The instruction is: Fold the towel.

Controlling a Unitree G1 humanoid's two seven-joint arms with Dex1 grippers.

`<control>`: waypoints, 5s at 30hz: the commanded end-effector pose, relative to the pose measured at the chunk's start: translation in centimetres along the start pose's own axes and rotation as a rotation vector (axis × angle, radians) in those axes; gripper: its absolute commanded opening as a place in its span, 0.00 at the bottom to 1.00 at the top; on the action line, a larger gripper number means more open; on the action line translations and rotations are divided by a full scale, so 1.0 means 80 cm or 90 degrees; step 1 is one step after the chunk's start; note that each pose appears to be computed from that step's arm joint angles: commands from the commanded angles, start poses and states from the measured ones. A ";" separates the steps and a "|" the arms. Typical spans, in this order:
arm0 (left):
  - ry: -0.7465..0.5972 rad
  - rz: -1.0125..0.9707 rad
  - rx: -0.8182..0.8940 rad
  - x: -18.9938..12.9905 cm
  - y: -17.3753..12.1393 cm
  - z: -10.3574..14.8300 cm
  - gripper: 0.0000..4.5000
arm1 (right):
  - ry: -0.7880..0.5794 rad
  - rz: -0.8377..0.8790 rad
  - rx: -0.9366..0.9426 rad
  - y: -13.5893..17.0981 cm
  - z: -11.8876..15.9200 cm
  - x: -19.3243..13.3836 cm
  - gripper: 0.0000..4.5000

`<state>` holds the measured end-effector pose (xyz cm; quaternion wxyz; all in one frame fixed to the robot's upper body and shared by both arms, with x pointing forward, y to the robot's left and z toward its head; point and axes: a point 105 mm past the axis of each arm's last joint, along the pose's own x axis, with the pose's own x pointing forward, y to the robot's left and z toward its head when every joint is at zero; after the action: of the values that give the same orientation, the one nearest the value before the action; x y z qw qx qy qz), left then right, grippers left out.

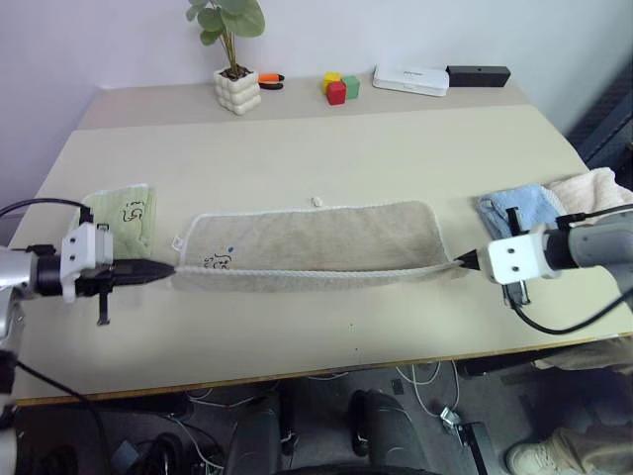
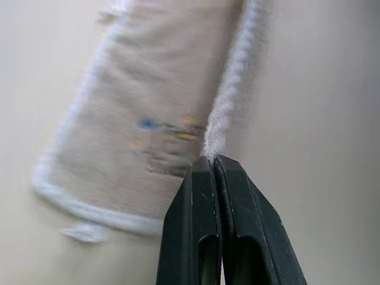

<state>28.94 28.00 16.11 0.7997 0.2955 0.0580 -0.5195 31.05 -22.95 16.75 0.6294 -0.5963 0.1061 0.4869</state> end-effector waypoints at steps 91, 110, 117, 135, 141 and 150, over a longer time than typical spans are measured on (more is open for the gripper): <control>-0.301 0.567 -0.594 0.191 0.076 -0.011 0.01 | -0.246 -0.604 0.914 -0.078 0.013 0.175 0.00; -0.300 0.493 -0.407 0.125 0.095 0.007 0.66 | -0.386 -0.605 0.972 -0.080 -0.029 0.068 0.74; -0.270 0.379 -0.248 0.123 0.088 0.042 1.00 | -0.559 -0.535 1.229 -0.042 -0.016 0.019 1.00; -0.309 0.020 -0.206 0.103 0.036 0.084 1.00 | -0.482 -0.483 1.553 0.038 -0.007 0.053 1.00; -0.313 0.019 -0.216 0.097 0.033 0.087 1.00 | -0.484 -0.498 1.554 0.033 -0.013 0.056 1.00; -0.308 0.056 -0.230 0.086 0.013 0.084 1.00 | -0.437 -0.481 1.604 0.021 -0.040 0.114 0.59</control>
<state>31.79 19.16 17.74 0.8512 0.0071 -0.0273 -0.5240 35.66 -22.01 9.91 0.8343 0.5374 0.1230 -0.0074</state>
